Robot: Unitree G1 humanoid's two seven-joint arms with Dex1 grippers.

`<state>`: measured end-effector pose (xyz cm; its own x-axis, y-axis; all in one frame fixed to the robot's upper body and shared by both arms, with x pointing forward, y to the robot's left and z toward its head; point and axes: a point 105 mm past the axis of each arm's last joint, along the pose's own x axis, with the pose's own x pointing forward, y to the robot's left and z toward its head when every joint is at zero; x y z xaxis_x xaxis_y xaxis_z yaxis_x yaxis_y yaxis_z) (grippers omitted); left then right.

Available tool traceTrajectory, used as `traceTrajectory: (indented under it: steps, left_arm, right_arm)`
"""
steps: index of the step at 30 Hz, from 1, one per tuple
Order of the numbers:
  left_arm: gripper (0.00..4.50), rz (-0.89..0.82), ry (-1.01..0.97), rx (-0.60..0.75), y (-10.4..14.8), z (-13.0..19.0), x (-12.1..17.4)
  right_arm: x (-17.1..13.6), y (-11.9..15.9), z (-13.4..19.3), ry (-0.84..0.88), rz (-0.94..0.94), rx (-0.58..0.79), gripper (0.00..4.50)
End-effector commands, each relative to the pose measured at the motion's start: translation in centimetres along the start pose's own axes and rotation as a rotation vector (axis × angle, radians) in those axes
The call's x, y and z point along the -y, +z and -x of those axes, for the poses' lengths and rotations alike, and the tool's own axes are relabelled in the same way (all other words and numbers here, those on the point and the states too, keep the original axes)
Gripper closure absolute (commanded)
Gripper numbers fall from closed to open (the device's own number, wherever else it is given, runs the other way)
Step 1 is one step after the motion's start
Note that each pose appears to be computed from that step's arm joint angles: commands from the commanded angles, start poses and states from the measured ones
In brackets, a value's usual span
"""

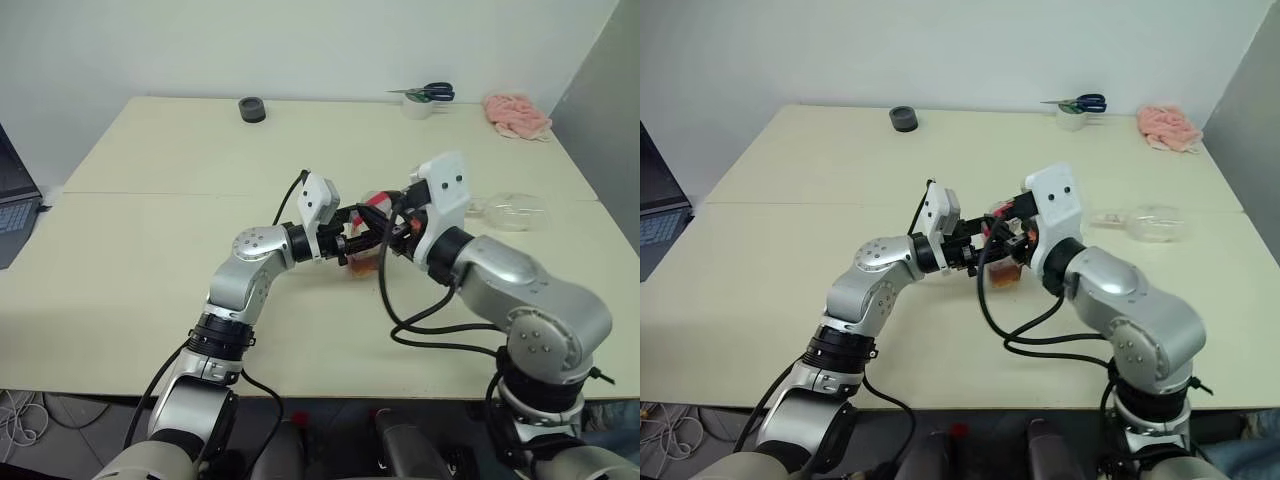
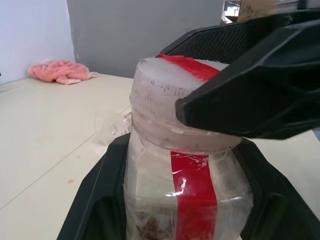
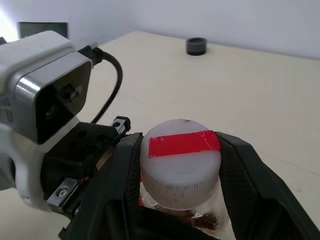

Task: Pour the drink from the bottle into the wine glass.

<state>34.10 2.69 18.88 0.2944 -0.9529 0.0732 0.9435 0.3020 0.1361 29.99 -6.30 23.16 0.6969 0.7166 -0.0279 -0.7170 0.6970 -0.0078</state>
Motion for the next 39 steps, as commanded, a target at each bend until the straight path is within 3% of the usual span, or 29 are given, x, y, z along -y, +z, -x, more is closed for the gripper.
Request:
traceTrajectory:
  steps: [1,7,15,22,23,32,39]
  left_arm:
    - [2.34,-0.051,-0.076,0.066,2.6,-0.6,1.2]
    - [2.34,-0.048,-0.114,0.051,3.0,-0.2,1.6]
    - [2.34,-0.038,-0.095,0.037,2.9,0.5,1.7]
    - [2.34,-0.04,-0.069,0.038,2.8,0.2,1.1]
    - [2.34,-0.042,-0.062,0.039,2.8,0.1,1.0]
    - [2.34,-0.043,-0.069,0.053,2.8,-0.6,0.7]
    - [2.34,-0.043,-0.082,0.055,2.6,-1.1,0.7]
  right_arm:
    - [-4.7,-1.2,3.2,0.573,0.045,-0.042,2.64]
    - [-1.2,-2.6,3.7,0.686,0.163,-0.143,2.64]
    - [-0.2,-2.5,4.1,0.689,0.157,-0.136,2.64]
    - [-0.4,0.9,3.3,0.517,0.225,-0.007,0.16]
    - [-0.3,1.5,3.1,0.471,0.232,0.017,0.0]
    - [0.3,1.6,1.4,0.019,0.171,0.061,0.0]
    - [0.0,1.7,0.6,-0.095,0.122,0.075,0.0]
